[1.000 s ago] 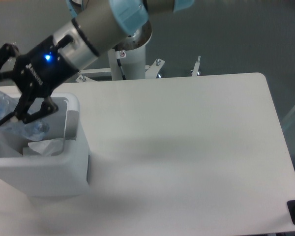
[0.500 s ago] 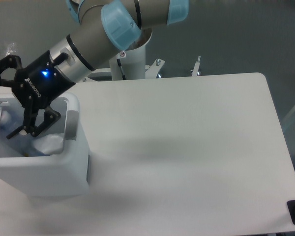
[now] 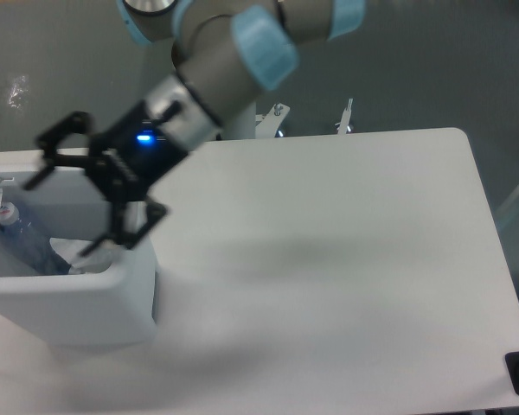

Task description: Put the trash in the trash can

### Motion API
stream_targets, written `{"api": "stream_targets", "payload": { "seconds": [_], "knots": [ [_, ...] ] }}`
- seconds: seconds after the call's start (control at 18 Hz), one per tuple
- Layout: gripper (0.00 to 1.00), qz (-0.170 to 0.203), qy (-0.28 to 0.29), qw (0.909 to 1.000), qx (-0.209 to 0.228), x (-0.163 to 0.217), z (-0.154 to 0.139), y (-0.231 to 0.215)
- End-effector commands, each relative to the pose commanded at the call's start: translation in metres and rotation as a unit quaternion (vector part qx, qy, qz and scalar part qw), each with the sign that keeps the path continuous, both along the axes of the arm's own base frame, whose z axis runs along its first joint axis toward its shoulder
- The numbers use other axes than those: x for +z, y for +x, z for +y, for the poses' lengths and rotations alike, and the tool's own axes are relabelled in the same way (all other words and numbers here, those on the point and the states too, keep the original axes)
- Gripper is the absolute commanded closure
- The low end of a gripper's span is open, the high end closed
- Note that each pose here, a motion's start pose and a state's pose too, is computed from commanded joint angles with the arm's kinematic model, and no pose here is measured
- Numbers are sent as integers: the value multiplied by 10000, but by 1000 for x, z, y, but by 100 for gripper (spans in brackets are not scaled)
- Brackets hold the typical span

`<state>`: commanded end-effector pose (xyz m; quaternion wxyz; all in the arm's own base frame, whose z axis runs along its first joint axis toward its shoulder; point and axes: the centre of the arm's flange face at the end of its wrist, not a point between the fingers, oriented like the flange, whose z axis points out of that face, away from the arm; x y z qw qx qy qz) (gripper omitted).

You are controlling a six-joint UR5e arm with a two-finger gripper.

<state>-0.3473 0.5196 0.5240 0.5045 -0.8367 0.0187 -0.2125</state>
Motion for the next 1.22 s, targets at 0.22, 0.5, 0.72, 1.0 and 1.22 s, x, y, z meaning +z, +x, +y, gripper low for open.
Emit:
{"api": "stream_targets", "payload": {
  "seconds": [0.22, 0.5, 0.72, 1.0, 1.22],
  "knots": [
    [0, 93, 16, 9988, 484, -11, -40, -61],
    [0, 278, -32, 9959, 863, -64, -86, -143],
    [0, 1006, -975, 9836, 1135, -88, -107, -169],
    [0, 2532, -2580, 9289, 806, -119, -126, -183],
    [0, 2982, -3143, 8994, 583, -122, -131, -181]
  ]
}}
